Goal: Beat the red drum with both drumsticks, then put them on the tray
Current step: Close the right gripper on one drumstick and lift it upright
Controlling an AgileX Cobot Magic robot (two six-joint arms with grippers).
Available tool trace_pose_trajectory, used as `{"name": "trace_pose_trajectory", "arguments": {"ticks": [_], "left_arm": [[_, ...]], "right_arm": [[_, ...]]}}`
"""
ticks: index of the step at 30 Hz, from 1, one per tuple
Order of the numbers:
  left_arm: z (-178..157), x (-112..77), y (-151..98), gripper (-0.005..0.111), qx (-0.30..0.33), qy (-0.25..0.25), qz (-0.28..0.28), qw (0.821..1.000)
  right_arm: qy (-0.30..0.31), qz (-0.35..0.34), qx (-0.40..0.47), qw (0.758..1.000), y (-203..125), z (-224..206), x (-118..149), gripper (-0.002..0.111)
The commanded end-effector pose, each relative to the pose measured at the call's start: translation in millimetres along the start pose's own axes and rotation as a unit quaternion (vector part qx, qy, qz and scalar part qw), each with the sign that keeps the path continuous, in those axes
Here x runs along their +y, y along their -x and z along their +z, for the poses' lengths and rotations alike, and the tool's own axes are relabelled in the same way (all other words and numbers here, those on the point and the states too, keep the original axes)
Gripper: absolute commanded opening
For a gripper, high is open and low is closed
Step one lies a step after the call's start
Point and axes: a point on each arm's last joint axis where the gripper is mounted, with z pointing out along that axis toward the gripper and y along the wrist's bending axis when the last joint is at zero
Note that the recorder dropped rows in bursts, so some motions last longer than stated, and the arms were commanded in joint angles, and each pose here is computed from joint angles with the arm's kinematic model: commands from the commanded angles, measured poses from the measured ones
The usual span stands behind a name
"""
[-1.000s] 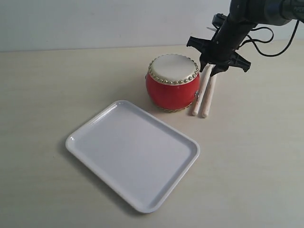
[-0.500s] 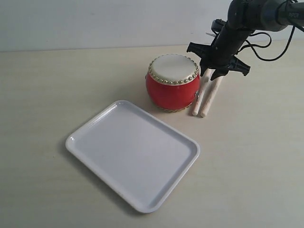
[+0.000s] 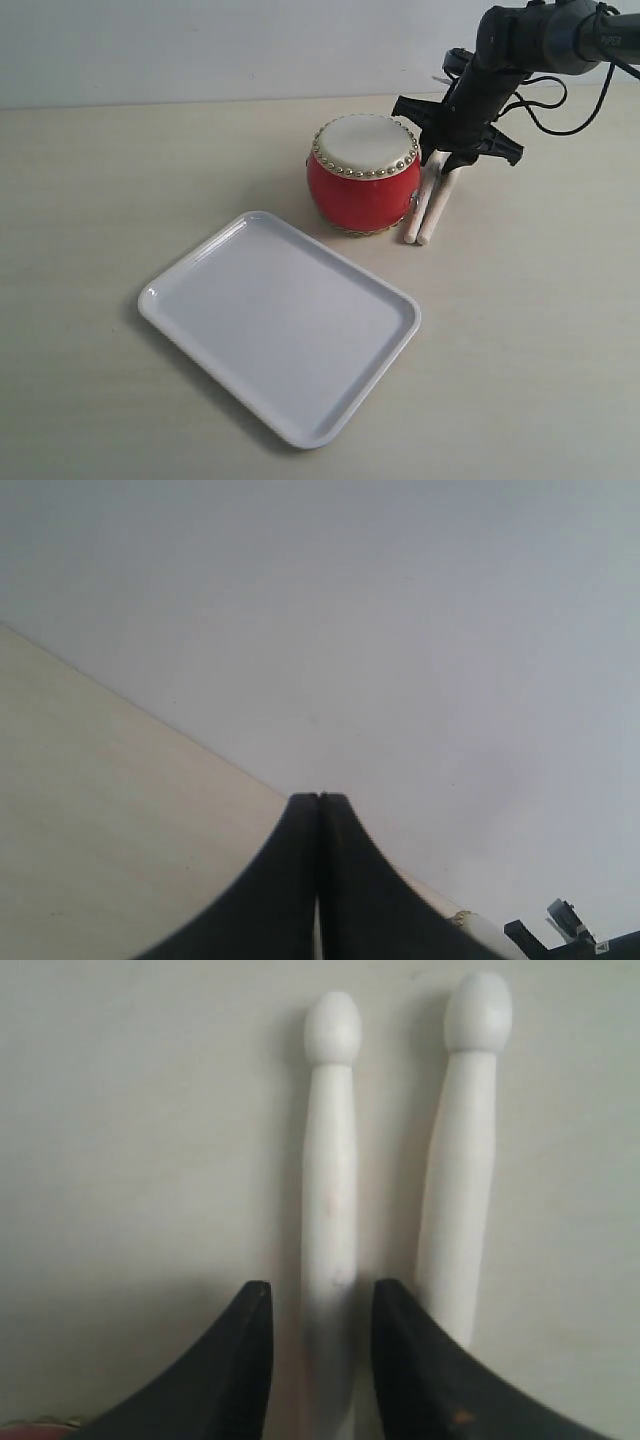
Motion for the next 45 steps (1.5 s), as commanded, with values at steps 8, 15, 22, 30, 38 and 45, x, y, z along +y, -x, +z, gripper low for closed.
{"name": "trace_pose_trajectory", "arguments": {"ticks": [8, 15, 22, 30, 38, 45], "left_arm": [[-0.3, -0.6, 0.2, 0.0, 0.0, -0.004, 0.006, 1.0], [-0.3, -0.6, 0.2, 0.0, 0.0, -0.004, 0.006, 1.0], [-0.3, -0.6, 0.2, 0.0, 0.0, -0.004, 0.006, 1.0], [-0.3, -0.6, 0.2, 0.0, 0.0, -0.004, 0.005, 1.0], [-0.3, -0.6, 0.2, 0.0, 0.0, -0.004, 0.003, 1.0], [-0.3, -0.7, 0.1, 0.0, 0.001, -0.005, -0.055, 0.998]], "right_arm": [[0.001, 0.0, -0.006, 1.0, 3.0, 1.5, -1.6, 0.034], [0.001, -0.001, -0.008, 1.0, 3.4, 1.5, -1.5, 0.034], [0.001, -0.001, -0.008, 1.0, 3.2, 1.5, -1.6, 0.025], [0.001, -0.005, -0.014, 1.0, 4.4, 1.5, -1.6, 0.001], [0.028, -0.016, -0.07, 0.997, 19.4, -57.5, 10.5, 0.0], [-0.007, -0.075, -0.149, 0.986, 34.3, -166.9, -1.4, 0.0]]}}
